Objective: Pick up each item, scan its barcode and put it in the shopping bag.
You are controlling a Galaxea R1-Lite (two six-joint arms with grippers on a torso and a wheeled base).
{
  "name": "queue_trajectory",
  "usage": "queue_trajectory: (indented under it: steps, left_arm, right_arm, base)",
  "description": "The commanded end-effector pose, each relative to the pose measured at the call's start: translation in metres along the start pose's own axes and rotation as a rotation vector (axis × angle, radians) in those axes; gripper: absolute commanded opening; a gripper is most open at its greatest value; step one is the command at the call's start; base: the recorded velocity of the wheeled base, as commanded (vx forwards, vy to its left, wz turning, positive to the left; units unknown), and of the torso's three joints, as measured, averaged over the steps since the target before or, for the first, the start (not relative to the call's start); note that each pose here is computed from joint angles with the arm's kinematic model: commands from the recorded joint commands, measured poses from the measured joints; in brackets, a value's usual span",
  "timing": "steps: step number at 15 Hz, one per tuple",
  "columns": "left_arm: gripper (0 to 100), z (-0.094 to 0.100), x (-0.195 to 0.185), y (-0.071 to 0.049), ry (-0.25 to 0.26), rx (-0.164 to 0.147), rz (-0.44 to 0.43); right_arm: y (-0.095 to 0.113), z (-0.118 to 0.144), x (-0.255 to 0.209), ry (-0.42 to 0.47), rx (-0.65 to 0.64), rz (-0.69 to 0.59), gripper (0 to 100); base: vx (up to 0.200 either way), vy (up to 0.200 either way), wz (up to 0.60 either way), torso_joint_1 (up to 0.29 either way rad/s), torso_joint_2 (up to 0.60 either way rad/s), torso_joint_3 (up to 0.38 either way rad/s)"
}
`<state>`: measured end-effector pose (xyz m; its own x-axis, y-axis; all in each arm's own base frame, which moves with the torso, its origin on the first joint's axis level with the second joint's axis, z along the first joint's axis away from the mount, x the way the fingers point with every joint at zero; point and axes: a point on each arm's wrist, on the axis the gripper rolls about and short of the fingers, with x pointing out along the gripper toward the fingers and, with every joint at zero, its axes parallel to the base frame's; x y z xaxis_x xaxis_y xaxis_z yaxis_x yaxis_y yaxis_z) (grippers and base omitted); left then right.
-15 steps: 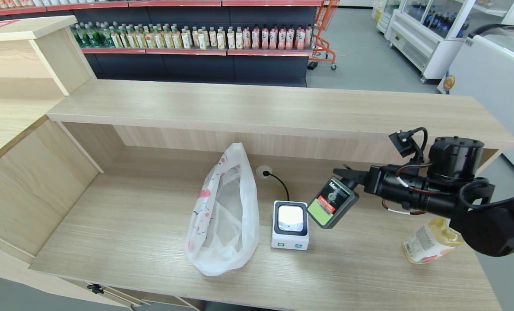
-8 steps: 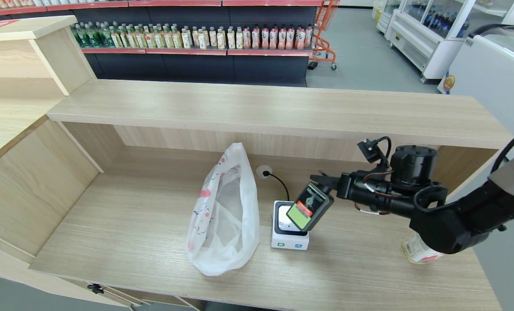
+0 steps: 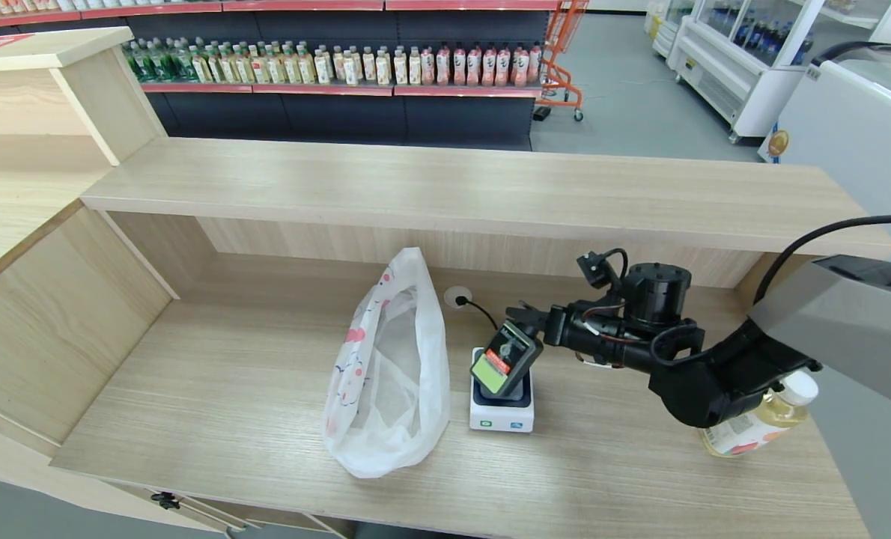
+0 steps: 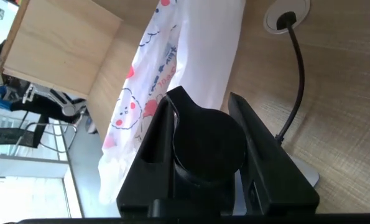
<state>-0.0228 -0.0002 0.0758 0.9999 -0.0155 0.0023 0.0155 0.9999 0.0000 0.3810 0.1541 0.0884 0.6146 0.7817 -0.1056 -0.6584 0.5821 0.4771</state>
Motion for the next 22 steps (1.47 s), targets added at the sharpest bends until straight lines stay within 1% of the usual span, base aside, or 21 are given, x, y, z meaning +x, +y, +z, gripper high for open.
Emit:
queue_trajectory:
  steps: [1,6,9,17,21,22]
  left_arm:
    - [100,0.0,0.0,0.0,-0.001,0.0,0.0]
    - [100,0.0,0.0,0.0,-0.001,0.0,0.0]
    - [100,0.0,0.0,0.0,-0.001,0.002,-0.001]
    - [100,0.0,0.0,0.0,-0.001,0.0,0.0]
    - [100,0.0,0.0,0.0,-0.001,0.0,0.0]
    - [100,0.0,0.0,0.0,-0.001,0.0,0.0]
  right_arm:
    - [-0.006,-0.01,0.006,0.023,0.011,-0.005,0]
    - [-0.005,-0.007,0.006,0.015,-0.013,-0.003,0]
    - [-0.005,-0.004,0.004,0.01,-0.054,-0.005,0]
    - [0.007,0.007,-0.004,-0.011,-0.076,0.006,0]
    - [0.025,0.016,-0.02,-0.026,-0.087,0.018,0]
    - [0.033,0.022,-0.026,-0.039,-0.099,0.027,0]
  base:
    - [0.0,0.0,0.0,0.0,0.0,0.0]
    - [0.0,0.0,0.0,0.0,0.0,0.0]
    - [0.0,0.0,0.0,0.0,0.0,0.0]
    - [0.0,0.0,0.0,0.0,0.0,0.0]
    - [0.0,0.0,0.0,0.0,0.0,0.0]
    - [0.0,0.0,0.0,0.0,0.0,0.0]
